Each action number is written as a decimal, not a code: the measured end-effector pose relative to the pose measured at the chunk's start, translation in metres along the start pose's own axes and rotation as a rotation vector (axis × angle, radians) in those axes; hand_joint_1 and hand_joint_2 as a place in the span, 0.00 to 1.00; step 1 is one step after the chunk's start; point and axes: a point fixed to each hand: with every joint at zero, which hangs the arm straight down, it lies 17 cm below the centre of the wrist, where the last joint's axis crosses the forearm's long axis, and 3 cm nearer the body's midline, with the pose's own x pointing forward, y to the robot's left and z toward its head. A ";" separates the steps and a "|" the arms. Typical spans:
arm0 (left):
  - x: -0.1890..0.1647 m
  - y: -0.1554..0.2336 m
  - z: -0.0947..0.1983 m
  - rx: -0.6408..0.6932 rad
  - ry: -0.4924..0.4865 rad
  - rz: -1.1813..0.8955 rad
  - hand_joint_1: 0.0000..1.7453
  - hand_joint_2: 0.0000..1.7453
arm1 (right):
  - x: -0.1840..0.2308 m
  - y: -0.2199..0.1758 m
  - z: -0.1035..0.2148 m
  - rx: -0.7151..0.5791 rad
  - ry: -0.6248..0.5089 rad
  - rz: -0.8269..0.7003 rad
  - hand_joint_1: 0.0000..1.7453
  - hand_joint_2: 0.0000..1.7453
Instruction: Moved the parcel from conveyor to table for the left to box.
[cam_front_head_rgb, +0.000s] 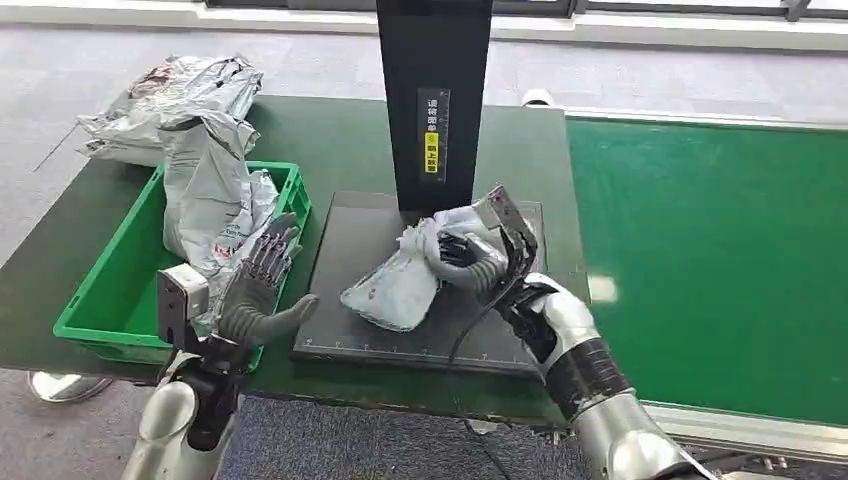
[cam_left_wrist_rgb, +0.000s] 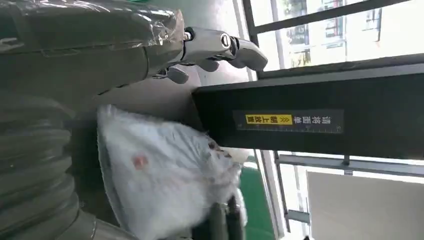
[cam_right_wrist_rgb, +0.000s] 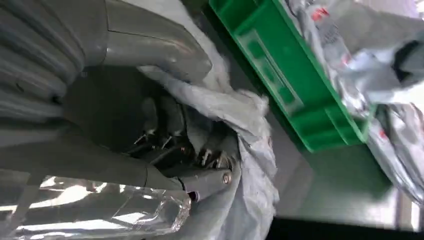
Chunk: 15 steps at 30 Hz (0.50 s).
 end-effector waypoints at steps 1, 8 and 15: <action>0.000 0.000 0.000 0.000 0.000 0.001 0.00 1.00 | -0.005 0.006 -0.001 0.013 0.016 -0.002 0.00 1.00; -0.004 0.000 -0.002 -0.003 0.011 0.005 0.00 1.00 | -0.022 0.033 -0.002 0.082 0.070 -0.010 0.00 1.00; -0.007 0.000 -0.005 -0.005 0.016 0.005 0.00 1.00 | -0.009 0.059 0.002 0.194 0.017 -0.081 0.00 1.00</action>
